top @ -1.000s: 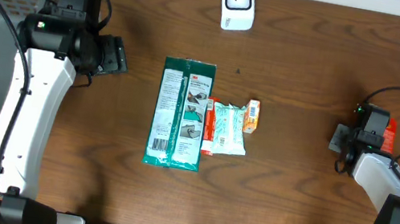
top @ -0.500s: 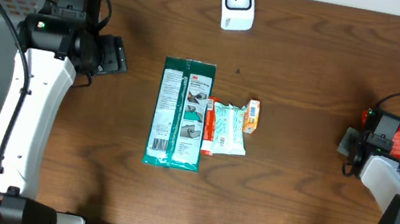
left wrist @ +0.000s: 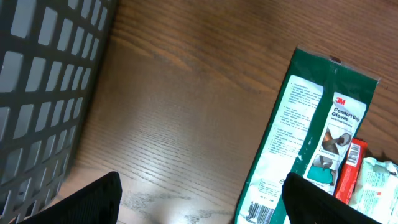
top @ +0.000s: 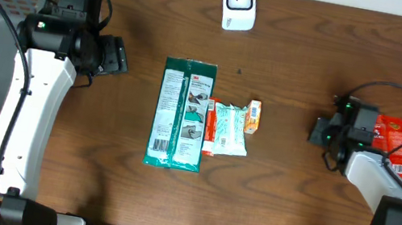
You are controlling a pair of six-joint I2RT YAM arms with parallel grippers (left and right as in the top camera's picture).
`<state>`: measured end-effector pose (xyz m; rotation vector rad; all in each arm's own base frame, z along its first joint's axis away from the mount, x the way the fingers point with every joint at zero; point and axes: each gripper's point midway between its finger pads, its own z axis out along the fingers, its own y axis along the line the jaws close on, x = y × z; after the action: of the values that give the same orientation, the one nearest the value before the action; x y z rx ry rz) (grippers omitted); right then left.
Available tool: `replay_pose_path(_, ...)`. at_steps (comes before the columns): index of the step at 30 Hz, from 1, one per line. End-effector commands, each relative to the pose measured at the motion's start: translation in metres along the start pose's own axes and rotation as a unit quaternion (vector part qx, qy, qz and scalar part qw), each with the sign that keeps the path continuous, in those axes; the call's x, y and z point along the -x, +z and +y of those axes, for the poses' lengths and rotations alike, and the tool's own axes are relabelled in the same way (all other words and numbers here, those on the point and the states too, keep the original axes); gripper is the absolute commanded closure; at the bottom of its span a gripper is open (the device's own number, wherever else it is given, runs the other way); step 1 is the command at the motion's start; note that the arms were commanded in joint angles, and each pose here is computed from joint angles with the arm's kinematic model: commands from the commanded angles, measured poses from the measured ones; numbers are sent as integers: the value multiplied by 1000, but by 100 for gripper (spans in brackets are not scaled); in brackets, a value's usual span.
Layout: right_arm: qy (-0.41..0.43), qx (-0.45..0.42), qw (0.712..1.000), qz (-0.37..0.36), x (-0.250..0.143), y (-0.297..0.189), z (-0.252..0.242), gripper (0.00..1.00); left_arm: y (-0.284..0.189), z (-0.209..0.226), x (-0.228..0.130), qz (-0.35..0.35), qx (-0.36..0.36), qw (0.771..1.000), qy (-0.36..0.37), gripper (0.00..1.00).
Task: Scan the item barcode
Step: 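Move the right gripper left toward the orange Kleenex pack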
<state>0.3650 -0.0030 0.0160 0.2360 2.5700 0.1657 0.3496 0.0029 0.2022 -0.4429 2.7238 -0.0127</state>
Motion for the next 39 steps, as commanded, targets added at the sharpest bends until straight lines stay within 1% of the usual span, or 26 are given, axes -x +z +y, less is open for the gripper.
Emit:
replay_pose_path(1,-15,32,999,20,15,-12,31,92,-3,2,3,-5,3,1000,-1,17)
replay_pose_path(3,-19,35,998,50,19,-24,41,96,-3,2,3,-5,3,1000,-1,17)
replay_pose_path(5,-23,36,996,79,25,-41,50,97,-3,2,3,-5,3,1000,-1,17)
replay_pose_path(6,-24,35,995,93,28,-50,53,95,-3,2,3,-5,3,1000,-1,17)
replay_pose_path(9,-28,53,991,121,43,-85,73,83,-3,2,3,-5,3,1000,-1,17)
replay_pose_path(10,-27,78,990,115,53,-94,84,99,-3,2,3,-5,3,1000,-1,17)
replay_pose_path(12,-25,116,986,114,59,-104,99,99,-3,2,3,-5,3,1000,-1,17)
replay_pose_path(13,-24,126,985,116,59,-104,102,98,-3,2,3,-5,3,1000,-1,17)
replay_pose_path(14,-22,144,982,120,57,-106,108,92,-3,2,3,-5,3,1000,-1,17)
replay_pose_path(16,-23,156,980,124,55,-107,113,91,-3,2,3,-5,3,1000,-1,17)
replay_pose_path(17,-24,157,979,124,54,-107,114,85,-3,2,3,-5,3,1000,-1,17)
replay_pose_path(19,-26,158,979,125,54,-108,116,77,-3,2,3,-5,3,1000,-1,17)
replay_pose_path(20,-28,158,979,128,52,-108,117,68,-3,2,3,-5,3,1000,-1,17)
replay_pose_path(21,-28,158,979,129,51,-108,118,65,-3,2,3,-5,3,1000,-1,17)
replay_pose_path(22,-29,158,978,132,50,-108,118,58,-3,2,3,-5,3,1000,-1,17)
replay_pose_path(23,-28,157,978,136,48,-109,118,45,-3,2,3,-5,3,1000,-1,17)
replay_pose_path(24,-27,156,977,139,46,-109,117,24,-3,2,3,-5,3,1000,-1,17)
replay_pose_path(25,-27,156,977,140,46,-109,117,9,-3,2,3,-5,3,1000,-1,17)
replay_pose_path(26,-26,156,977,140,46,-109,117,1,-3,2,3,-5,3,1000,-1,17)
replay_pose_path(32,-3,155,976,153,42,-110,118,1,-3,2,3,-5,3,1000,-1,17)
replay_pose_path(34,-3,156,975,156,40,-111,119,26,-3,2,3,-5,3,1000,-1,17)
replay_pose_path(35,-6,158,975,155,40,-111,121,46,-3,2,3,-5,3,1000,-1,17)
replay_pose_path(36,-10,160,975,153,40,-111,124,73,-3,2,3,-5,3,1000,-1,17)
replay_pose_path(37,-11,161,975,152,40,-111,126,91,-3,2,3,-5,3,1000,-1,17)
replay_pose_path(38,-6,163,975,151,41,-111,130,99,-3,2,3,-5,3,1000,-1,17)
replay_pose_path(39,-7,164,975,151,40,-111,132,99,-3,2,3,-5,3,1000,-1,17)
